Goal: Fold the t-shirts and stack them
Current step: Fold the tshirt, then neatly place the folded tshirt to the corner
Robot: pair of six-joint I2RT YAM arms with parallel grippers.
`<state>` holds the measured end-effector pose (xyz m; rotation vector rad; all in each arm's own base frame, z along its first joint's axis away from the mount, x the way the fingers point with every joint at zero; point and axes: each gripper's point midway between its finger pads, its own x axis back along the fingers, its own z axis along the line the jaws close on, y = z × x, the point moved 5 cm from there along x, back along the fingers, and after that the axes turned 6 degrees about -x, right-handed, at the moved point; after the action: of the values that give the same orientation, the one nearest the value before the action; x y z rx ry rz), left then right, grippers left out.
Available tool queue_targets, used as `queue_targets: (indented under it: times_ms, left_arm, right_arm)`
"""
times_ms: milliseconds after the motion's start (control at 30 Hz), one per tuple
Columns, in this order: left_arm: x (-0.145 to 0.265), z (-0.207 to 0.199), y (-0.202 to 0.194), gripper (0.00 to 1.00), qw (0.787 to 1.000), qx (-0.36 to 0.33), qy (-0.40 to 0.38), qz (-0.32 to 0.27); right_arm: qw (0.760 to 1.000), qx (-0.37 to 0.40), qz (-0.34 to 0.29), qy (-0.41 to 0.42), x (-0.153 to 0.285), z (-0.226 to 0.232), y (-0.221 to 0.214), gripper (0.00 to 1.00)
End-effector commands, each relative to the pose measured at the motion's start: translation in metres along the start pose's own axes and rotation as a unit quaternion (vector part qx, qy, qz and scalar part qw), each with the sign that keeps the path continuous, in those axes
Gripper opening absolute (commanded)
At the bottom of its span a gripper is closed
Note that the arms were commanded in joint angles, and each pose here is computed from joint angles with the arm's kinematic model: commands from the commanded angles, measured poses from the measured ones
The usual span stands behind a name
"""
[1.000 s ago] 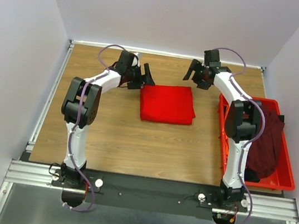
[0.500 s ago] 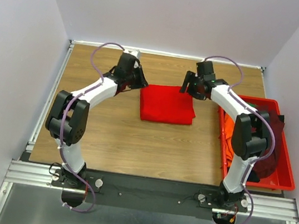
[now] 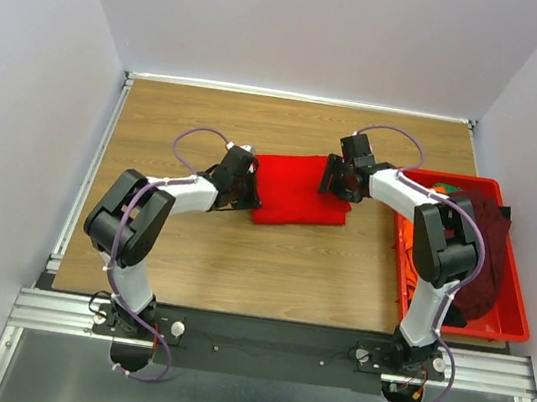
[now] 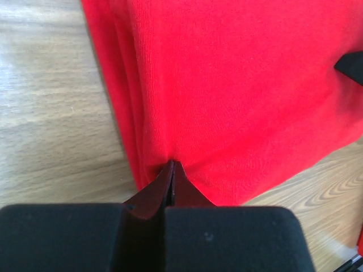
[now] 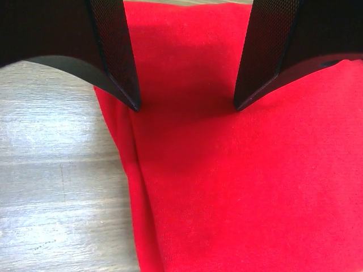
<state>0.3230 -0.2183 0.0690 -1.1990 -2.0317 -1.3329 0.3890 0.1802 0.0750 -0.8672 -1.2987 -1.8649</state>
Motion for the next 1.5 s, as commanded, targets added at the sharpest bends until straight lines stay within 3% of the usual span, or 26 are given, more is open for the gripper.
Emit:
queue_targets:
  times_ms: [0,233,367,533,733,1033,1267,1467]
  left_arm:
    - [0.003,0.003,-0.001,0.0,1.0,0.007,0.006,-0.024]
    - [0.026,-0.016,0.033,0.03,0.997,-0.021,-0.017,-0.068]
    - [0.045,-0.012,0.062,0.2,0.993,-0.015,-0.01,-0.113]
    - [0.05,0.011,0.075,0.51,0.993,-0.008,0.012,-0.117]
    - [0.021,0.018,0.068,0.63,0.996,-0.042,0.011,-0.073]
    - [-0.008,0.032,0.054,0.66,0.998,-0.045,0.03,-0.034]
    - [-0.02,0.033,0.055,0.6,0.998,-0.053,0.029,-0.02]
    - [-0.029,0.034,0.053,0.29,0.998,-0.056,0.04,-0.006]
  right_arm:
    - [1.0,-0.007,-0.01,-0.015,-0.009,-0.006,-0.003,0.73]
    - [1.0,-0.006,-0.015,0.002,-0.004,0.002,0.005,0.74]
    - [1.0,-0.004,-0.022,0.012,0.002,0.007,0.011,0.74]
    - [0.999,-0.003,-0.036,0.032,0.016,0.015,0.02,0.76]
    - [0.997,-0.001,-0.061,0.035,0.026,0.02,0.035,0.85]
    - [0.997,0.005,-0.07,0.033,0.032,0.019,0.037,0.88]
    - [0.996,0.007,-0.079,0.034,0.04,0.018,0.04,0.88]
    - [0.996,0.008,-0.082,0.039,0.044,0.02,0.042,0.88]
